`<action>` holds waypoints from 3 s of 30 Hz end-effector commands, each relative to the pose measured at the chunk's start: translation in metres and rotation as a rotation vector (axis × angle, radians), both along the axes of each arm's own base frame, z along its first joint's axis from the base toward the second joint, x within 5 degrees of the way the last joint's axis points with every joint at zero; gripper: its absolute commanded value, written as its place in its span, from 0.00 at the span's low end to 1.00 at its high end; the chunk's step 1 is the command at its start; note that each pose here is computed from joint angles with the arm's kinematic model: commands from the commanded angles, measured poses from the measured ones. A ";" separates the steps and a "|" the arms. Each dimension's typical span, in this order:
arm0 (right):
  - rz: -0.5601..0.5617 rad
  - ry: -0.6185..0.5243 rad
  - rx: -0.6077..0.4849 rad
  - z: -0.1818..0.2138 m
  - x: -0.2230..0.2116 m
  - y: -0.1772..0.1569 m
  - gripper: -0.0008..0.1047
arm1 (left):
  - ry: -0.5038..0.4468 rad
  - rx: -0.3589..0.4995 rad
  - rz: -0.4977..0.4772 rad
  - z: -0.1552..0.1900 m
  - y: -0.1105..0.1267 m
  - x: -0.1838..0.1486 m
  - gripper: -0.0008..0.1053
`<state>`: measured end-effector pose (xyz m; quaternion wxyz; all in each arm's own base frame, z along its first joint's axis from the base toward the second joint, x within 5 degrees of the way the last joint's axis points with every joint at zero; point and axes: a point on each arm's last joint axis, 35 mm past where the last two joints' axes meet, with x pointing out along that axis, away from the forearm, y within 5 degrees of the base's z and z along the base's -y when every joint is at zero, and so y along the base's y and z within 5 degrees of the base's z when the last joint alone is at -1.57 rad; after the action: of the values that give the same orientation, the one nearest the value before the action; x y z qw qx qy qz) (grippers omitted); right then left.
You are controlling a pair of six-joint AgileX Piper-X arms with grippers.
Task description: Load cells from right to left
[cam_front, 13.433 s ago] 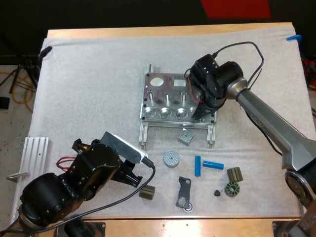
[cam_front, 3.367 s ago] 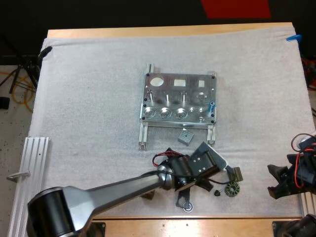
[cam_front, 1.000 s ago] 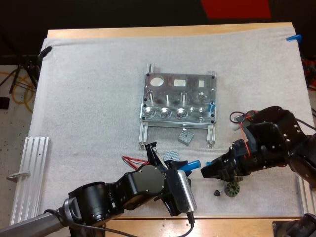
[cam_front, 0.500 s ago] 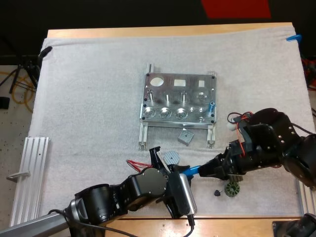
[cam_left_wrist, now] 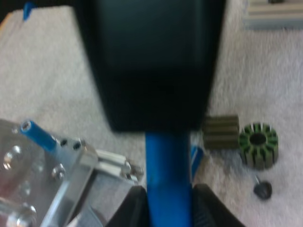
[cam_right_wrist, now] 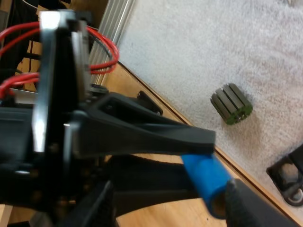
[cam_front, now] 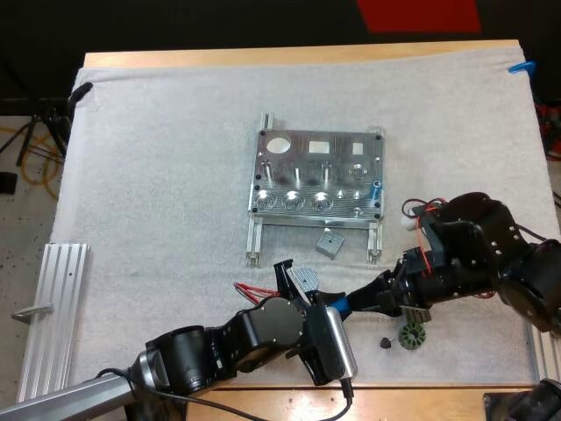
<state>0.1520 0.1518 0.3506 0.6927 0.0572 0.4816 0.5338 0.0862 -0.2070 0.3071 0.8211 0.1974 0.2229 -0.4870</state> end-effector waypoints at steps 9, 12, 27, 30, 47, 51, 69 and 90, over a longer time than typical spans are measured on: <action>0.019 0.023 0.010 -0.005 -0.001 0.000 0.49 | -0.022 -0.065 0.009 0.008 -0.002 0.001 0.01; 0.014 0.015 0.004 -0.006 -0.001 0.000 0.49 | -0.028 -0.062 0.028 0.008 -0.001 0.003 0.01; -0.002 -0.029 -0.031 -0.010 0.001 0.000 0.49 | -0.014 -0.095 0.008 0.010 -0.002 0.007 0.01; -0.004 -0.032 -0.024 -0.009 0.001 0.000 0.49 | -0.014 -0.112 -0.003 0.011 -0.002 0.007 0.01; 0.000 -0.056 0.003 -0.007 0.003 0.002 0.11 | -0.018 -0.122 -0.003 0.012 -0.003 0.007 0.01; 0.004 -0.064 0.005 -0.007 0.003 0.002 0.01 | -0.018 -0.122 -0.003 0.012 -0.003 0.007 0.01; 0.011 -0.085 -0.004 -0.007 0.003 0.002 0.01 | -0.021 -0.121 0.002 0.012 -0.003 0.007 0.55; 0.049 -0.205 -0.126 -0.014 0.002 -0.004 0.01 | -0.016 -0.073 0.127 0.030 0.040 -0.007 0.56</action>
<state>0.1548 0.1487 0.3367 0.7266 -0.0409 0.4459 0.5211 0.0807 -0.1718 0.3299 0.8498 0.1721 0.2182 -0.4479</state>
